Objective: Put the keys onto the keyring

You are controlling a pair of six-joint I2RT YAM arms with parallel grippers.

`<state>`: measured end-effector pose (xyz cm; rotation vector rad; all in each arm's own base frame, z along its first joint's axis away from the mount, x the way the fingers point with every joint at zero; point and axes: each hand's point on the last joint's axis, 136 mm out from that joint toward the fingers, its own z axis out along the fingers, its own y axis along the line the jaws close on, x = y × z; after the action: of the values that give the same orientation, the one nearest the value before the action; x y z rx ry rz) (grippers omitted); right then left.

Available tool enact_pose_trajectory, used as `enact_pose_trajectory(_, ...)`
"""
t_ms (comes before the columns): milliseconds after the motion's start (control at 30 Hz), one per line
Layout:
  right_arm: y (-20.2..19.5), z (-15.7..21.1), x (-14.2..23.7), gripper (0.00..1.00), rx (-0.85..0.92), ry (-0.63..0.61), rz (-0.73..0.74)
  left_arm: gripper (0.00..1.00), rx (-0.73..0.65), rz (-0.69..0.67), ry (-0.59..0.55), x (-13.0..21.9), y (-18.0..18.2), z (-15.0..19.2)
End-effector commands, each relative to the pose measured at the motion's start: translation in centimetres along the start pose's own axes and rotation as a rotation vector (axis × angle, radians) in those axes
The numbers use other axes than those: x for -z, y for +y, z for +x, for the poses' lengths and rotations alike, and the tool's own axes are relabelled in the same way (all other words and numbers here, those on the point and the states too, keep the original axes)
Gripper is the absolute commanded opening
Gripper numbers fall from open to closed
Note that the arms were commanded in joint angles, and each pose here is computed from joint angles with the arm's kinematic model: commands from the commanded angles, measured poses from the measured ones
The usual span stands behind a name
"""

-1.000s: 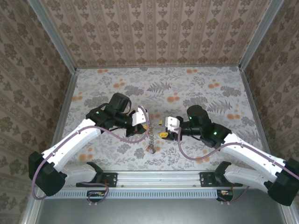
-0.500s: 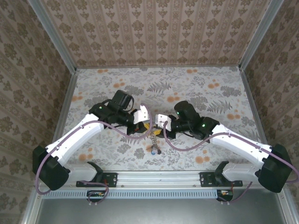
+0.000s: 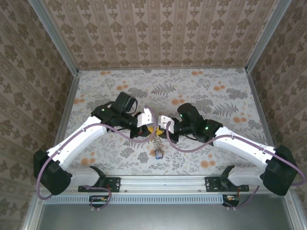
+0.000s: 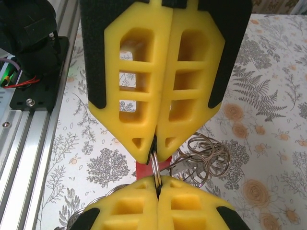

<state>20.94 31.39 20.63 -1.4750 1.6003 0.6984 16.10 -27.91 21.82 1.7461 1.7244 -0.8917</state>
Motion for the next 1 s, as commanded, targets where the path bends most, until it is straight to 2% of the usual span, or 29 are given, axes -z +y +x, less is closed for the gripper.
enact_pose_trajectory(0, 0.1, -2.6, 0.1, 0.0, 0.002, -0.115, -0.006, 0.08, -0.035, 0.026, -0.062, 0.3, -0.7, -1.4)
enact_pose_trajectory(133, -0.5, -4.9, 1.2, 0.0, -0.073, -0.292, 0.04, 0.11, -0.007, -0.005, -0.103, 0.8, -0.5, -0.8)
enact_pose_trajectory(333, -1.1, -6.7, 2.3, 0.0, -0.144, -0.485, 0.084, 0.12, 0.02, -0.023, -0.167, 0.8, -0.6, -0.9)
enact_pose_trajectory(500, -1.8, -6.9, 3.2, 0.0, -0.164, -0.562, 0.144, 0.18, 0.026, -0.026, -0.181, 1.0, -0.8, -0.9)
enact_pose_trajectory(800, -1.7, -7.3, 4.0, 0.0, -0.172, -0.619, 0.161, 0.18, 0.037, -0.029, -0.22, 0.9, -0.8, -0.9)
enact_pose_trajectory(900, -1.7, -7.3, 4.3, 0.0, -0.181, -0.647, 0.171, 0.12, 0.034, -0.039, -0.219, 1.0, -0.6, -1.0)
enact_pose_trajectory(967, -1.4, -7.2, 4.1, 0.0, -0.175, -0.636, 0.149, 0.0, 0.033, -0.043, -0.216, 1.2, -0.6, -1.0)
